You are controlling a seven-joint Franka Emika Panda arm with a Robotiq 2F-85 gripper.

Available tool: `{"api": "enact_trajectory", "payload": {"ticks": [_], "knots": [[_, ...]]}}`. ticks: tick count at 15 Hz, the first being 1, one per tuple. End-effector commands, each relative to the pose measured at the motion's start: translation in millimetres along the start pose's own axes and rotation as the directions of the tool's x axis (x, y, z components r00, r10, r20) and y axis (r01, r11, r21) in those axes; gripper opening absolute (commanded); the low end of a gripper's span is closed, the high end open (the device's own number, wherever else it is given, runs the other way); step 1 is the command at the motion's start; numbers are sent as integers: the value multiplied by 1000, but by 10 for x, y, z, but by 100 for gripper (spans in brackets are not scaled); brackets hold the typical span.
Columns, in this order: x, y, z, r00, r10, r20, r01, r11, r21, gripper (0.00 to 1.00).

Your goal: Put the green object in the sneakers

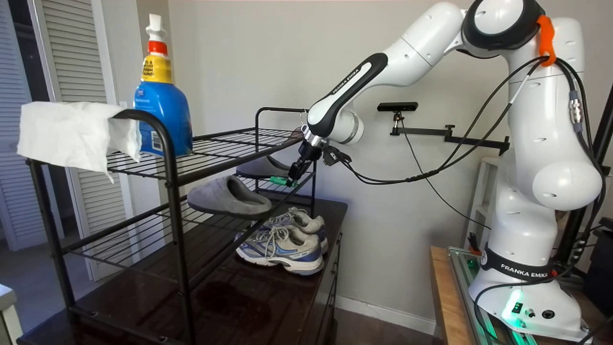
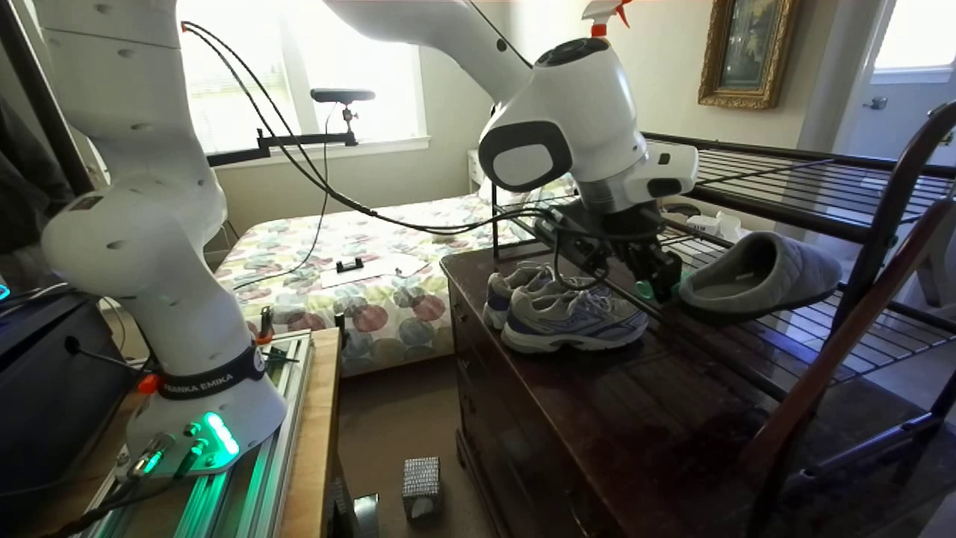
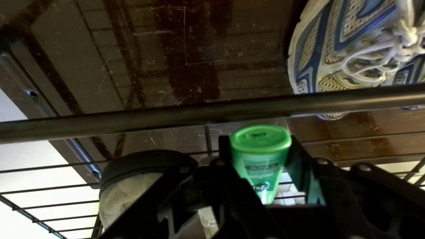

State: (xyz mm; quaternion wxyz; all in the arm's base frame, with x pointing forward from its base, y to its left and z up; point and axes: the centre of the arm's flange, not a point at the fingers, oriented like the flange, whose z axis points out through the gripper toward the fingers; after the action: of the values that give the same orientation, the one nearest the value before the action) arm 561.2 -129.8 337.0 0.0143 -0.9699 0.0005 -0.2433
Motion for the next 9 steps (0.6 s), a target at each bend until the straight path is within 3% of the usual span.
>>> {"api": "enact_trajectory", "payload": {"ticks": [1, 5, 9], "knots": [[10, 66, 66, 1000, -9, 21, 9, 1000, -5, 18], [-240, 114, -288, 998, -61, 23, 61, 998, 2, 18], [-596, 100, -651, 962, -269, 52, 264, 961, 82, 18]]}}
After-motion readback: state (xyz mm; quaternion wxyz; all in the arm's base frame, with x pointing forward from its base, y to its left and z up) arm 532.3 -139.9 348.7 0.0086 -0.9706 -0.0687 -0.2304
